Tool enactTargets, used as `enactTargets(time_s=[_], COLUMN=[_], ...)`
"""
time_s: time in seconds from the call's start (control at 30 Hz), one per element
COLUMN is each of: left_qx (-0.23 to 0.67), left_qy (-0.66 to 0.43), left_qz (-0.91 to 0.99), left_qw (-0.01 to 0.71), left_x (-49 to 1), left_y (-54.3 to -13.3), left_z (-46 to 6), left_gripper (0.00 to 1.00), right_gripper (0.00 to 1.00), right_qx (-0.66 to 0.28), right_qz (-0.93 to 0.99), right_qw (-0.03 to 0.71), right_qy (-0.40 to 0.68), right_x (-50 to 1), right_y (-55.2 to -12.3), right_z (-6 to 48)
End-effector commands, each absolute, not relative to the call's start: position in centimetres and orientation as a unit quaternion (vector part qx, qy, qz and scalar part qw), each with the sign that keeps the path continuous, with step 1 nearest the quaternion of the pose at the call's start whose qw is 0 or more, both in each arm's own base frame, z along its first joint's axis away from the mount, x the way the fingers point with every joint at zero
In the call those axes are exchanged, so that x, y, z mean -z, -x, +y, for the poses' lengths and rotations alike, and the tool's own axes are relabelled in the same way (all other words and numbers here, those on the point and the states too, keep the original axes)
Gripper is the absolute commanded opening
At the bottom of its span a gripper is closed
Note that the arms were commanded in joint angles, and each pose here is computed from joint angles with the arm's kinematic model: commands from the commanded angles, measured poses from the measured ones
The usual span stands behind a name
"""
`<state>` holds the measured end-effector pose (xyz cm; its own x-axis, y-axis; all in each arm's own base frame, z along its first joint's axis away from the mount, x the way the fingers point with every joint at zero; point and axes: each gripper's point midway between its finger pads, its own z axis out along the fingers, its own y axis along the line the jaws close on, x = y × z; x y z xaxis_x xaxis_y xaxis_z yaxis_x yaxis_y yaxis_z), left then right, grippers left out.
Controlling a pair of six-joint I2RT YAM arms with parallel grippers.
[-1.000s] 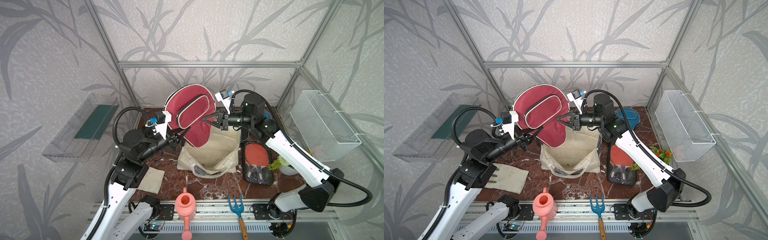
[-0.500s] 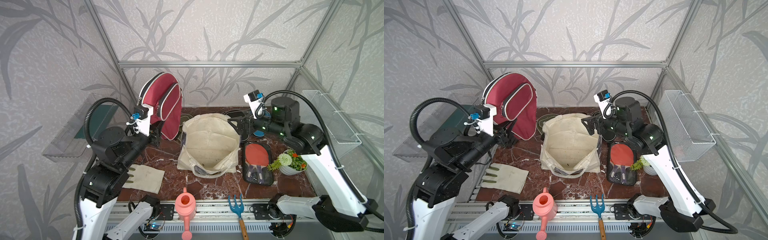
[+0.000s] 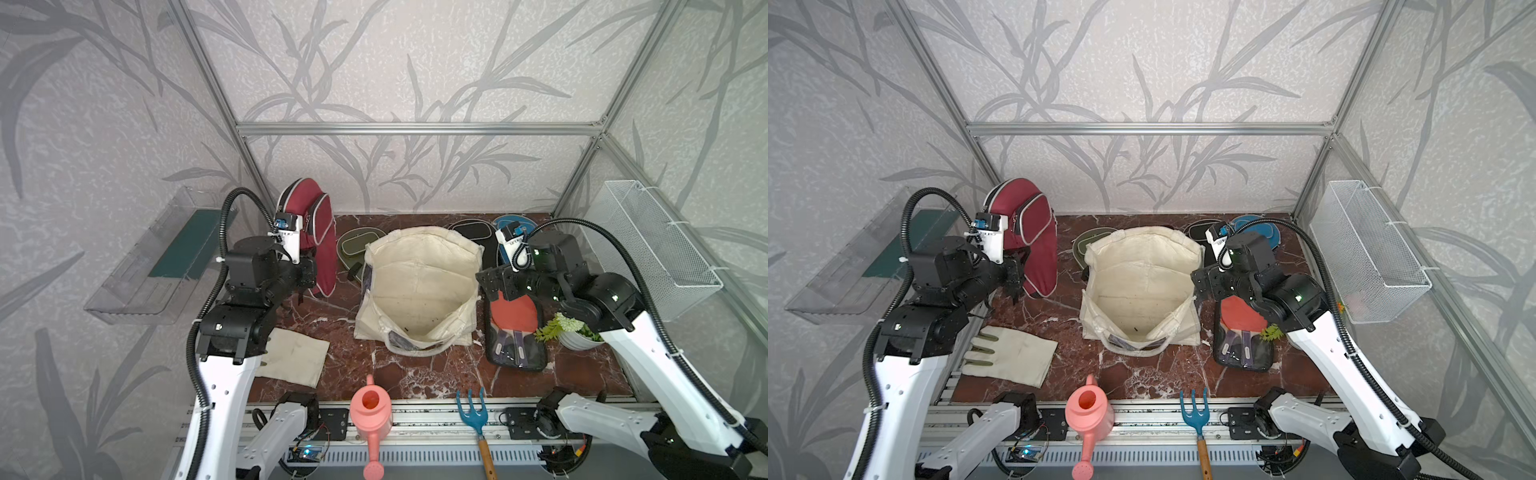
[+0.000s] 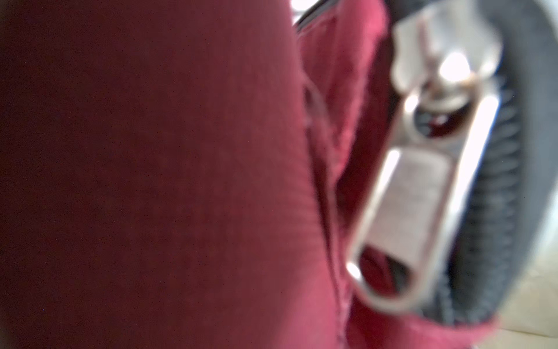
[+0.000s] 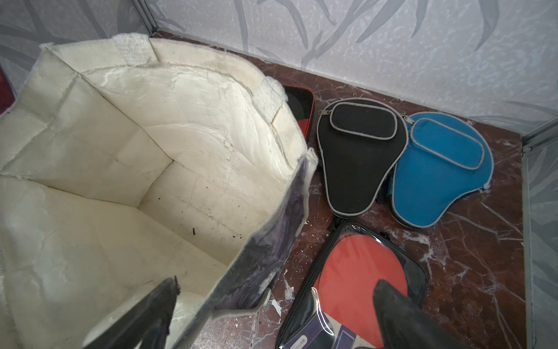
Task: Remove the ping pong set from the canvas bag
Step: Place the ping pong set at the center of the board.
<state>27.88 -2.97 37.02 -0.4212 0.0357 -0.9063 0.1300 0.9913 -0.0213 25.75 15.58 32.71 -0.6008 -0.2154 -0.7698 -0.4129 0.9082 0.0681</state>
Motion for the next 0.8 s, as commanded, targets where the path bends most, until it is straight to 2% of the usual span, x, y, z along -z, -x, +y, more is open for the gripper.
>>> enactTargets(time_s=[0.0,0.23,0.27,0.3,0.43,0.57,0.77], left_qx=[0.090,0.125,0.132,0.140,0.164,0.160,0.155], left_qy=[-0.051,-0.031,-0.028,-0.024,0.005,0.063,0.138], left_qz=[0.793,0.804,0.804,0.804,0.810,0.822,0.827], left_qw=[0.600,0.581,0.579,0.577,0.563,0.543,0.523], left_x=[-40.6,-37.8,-37.5,-37.1,-35.1,-32.4,-28.8], left_y=[-28.6,-28.9,-28.9,-28.8,-28.7,-28.7,-29.0], left_z=[-4.0,-4.0,-4.1,-4.3,-4.4,-3.2,-1.8], left_gripper=[0.00,0.00,0.00,0.00,0.00,0.00,0.00], right_gripper=[0.99,0.99,0.95,0.86,0.38,0.02,0.00], right_qx=[-0.146,-0.154,-0.154,-0.156,-0.169,-0.162,-0.117], right_qz=[0.887,0.902,0.904,0.905,0.905,0.904,0.902], right_qw=[0.406,0.371,0.367,0.362,0.352,0.352,0.374], right_qy=[0.167,0.156,0.157,0.159,0.169,0.178,0.181], right_x=[-32.5,-28.9,-28.5,-28.1,-27.9,-28.3,-30.2], right_y=[-25.8,-27.4,-27.6,-27.7,-28.2,-28.5,-28.9], right_z=[16.4,18.0,18.2,18.5,19.6,19.7,17.4])
